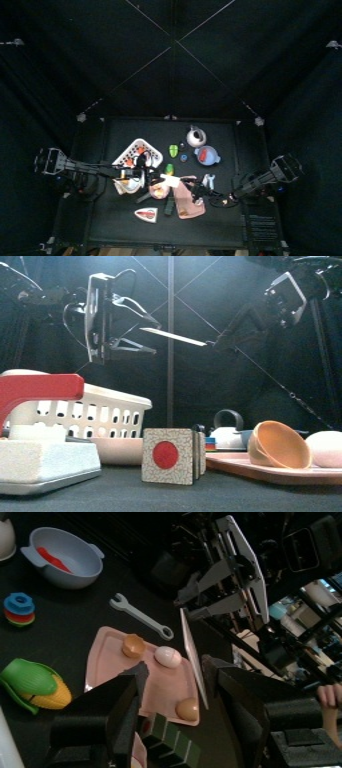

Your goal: Grab cleaver with other hand

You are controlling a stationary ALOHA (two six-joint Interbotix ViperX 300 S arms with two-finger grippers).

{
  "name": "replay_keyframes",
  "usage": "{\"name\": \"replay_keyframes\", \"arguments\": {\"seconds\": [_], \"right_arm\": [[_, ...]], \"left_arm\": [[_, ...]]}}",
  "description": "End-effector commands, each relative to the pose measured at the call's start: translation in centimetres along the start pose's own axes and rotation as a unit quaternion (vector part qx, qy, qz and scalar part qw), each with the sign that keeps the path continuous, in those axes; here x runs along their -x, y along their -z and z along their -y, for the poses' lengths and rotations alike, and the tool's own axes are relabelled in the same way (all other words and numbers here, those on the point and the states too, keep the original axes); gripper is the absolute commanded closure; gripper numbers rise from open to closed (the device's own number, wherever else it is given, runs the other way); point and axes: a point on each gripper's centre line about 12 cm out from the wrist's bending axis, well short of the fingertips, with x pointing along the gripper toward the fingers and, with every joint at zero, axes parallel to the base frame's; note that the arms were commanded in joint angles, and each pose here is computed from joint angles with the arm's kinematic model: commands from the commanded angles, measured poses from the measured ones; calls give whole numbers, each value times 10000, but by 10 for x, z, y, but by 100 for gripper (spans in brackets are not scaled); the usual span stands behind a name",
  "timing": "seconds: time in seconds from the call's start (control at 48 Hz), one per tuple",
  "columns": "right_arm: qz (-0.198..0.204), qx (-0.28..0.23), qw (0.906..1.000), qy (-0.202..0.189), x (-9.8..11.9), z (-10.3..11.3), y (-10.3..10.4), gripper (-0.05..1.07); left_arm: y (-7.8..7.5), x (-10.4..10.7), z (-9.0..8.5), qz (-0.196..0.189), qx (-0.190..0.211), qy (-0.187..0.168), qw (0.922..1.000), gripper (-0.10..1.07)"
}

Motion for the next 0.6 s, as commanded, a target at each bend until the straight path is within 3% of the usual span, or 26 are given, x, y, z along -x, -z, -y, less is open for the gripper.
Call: {"name": "replay_keyframes", "arguments": {"seconds": [0.0,0.208,0.417,0.583], "right_arm": [[105,-79,9999,21,2,2,-8,54],[94,-79,9999,23,2,2,-8,54],[83,-78,9999,24,1,2,-7,54],[73,-77,9999,26,1,2,-7,54]], "left_arm": [[-10,-1,13,170,-22,336,9993,12],[-9,2,16,222,231,741,9967,12],[-8,-3,4,181,401,610,9972,15],[-8,-7,-3,199,489,486,9974,28]]}}
